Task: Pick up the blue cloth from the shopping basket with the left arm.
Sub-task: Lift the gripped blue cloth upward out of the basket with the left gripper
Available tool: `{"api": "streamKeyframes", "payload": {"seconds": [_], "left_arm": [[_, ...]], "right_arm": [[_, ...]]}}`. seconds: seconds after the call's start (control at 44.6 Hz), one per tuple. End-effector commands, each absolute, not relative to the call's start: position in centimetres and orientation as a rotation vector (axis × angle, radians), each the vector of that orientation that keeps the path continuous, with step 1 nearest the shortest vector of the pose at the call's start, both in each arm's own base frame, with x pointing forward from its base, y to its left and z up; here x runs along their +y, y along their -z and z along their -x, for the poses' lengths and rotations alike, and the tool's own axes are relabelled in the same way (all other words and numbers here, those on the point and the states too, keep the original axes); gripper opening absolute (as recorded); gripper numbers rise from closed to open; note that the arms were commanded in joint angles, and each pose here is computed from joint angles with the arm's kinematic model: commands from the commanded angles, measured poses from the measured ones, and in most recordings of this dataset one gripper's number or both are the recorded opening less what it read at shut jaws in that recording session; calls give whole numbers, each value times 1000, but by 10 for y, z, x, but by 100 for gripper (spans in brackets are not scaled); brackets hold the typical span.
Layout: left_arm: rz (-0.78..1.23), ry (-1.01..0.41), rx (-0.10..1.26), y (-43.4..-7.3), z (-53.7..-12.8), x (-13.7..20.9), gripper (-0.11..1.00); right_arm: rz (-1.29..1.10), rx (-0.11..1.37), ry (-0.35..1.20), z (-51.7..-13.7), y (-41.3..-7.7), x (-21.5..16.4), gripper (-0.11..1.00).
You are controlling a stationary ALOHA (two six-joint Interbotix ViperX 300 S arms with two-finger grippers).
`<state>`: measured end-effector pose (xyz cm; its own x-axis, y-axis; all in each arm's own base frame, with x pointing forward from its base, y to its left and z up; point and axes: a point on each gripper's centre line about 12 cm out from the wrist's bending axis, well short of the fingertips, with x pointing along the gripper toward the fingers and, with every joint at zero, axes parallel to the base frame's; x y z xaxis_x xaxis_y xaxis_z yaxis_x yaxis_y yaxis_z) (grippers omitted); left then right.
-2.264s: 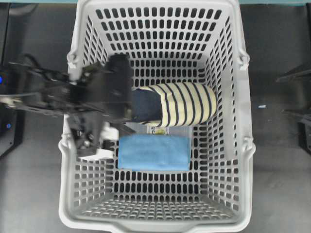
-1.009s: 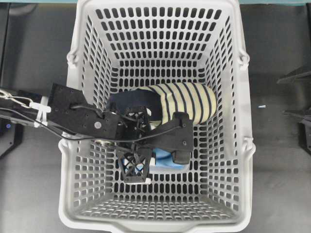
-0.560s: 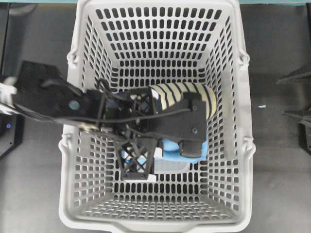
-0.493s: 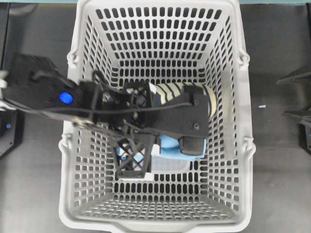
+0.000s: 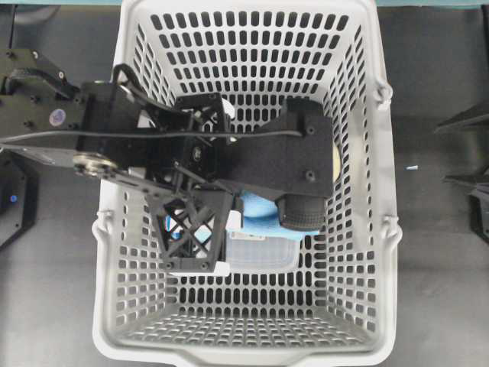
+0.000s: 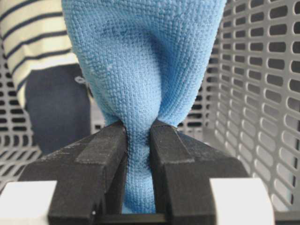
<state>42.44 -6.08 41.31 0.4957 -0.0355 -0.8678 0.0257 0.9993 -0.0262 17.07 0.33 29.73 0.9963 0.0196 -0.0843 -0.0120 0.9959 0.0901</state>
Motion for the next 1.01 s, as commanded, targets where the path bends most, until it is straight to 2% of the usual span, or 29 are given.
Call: {"api": "streamKeyframes", "payload": {"seconds": [0.0,0.986], "left_arm": [[14,37,1006,-430,-419,-59,12],[14,34,1022,-422,-423,-59,12]], "right_arm": [[-93,72,-19,-172,-301,4,76],[-96,56,-18,-171,-301,4,76]]}}
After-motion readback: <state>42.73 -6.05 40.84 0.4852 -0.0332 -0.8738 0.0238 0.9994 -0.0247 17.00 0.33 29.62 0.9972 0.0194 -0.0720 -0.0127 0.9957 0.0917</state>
